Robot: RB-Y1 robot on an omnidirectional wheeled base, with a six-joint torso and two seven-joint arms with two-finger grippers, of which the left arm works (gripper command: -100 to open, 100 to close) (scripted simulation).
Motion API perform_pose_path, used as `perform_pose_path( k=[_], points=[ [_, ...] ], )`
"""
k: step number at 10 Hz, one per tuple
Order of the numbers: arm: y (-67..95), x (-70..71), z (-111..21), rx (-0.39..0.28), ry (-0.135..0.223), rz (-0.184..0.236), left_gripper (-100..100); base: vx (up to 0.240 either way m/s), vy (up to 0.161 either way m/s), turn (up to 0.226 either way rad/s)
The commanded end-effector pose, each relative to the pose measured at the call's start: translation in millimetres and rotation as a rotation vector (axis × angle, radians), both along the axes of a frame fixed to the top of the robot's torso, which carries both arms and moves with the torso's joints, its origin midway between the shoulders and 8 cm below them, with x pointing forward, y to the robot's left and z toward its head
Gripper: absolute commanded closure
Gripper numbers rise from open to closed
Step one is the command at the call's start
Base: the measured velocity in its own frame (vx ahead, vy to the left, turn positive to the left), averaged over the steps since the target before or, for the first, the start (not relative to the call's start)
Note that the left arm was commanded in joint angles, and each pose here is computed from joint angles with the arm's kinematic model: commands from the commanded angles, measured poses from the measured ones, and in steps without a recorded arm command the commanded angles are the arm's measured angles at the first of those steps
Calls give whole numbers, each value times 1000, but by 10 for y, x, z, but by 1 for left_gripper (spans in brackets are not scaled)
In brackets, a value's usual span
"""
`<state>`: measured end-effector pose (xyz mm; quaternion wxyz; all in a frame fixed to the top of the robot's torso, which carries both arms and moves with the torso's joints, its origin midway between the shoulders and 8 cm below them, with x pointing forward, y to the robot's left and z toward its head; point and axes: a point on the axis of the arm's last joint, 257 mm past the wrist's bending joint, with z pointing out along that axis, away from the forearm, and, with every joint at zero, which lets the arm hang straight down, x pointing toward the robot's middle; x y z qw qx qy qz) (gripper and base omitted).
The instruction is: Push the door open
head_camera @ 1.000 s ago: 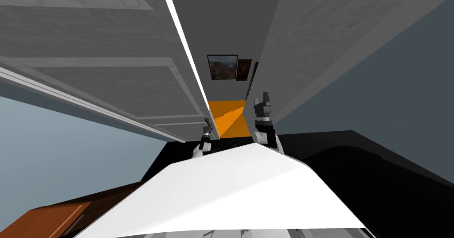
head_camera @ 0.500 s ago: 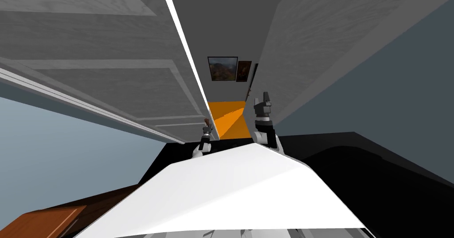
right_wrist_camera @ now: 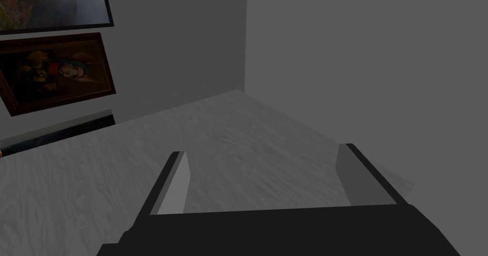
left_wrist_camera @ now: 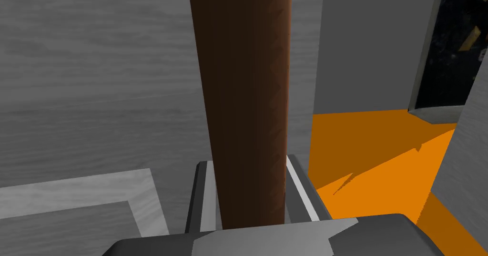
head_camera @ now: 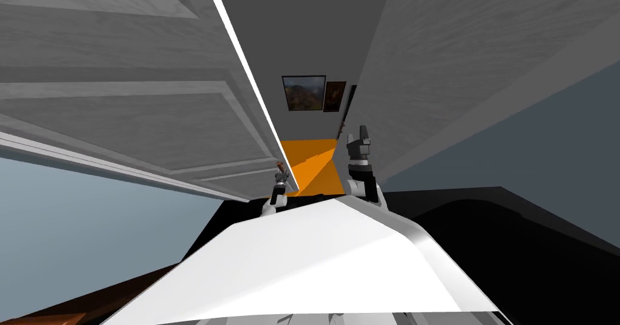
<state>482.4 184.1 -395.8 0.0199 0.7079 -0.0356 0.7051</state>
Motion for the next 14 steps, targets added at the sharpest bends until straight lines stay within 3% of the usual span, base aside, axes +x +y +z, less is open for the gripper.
perform_pose_path(
  k=[1,3,8,11,14],
  points=[
    [218,43,65,8,-16,40,100,198,-90,55],
    [292,49,67,10,-16,58,100,158,-56,34],
    [653,64,75,10,-17,152,100,162,-90,63],
    [720,63,76,9,-17,171,100,122,-48,27],
    [893,54,73,3,-15,224,100,132,-66,61]
  ],
)
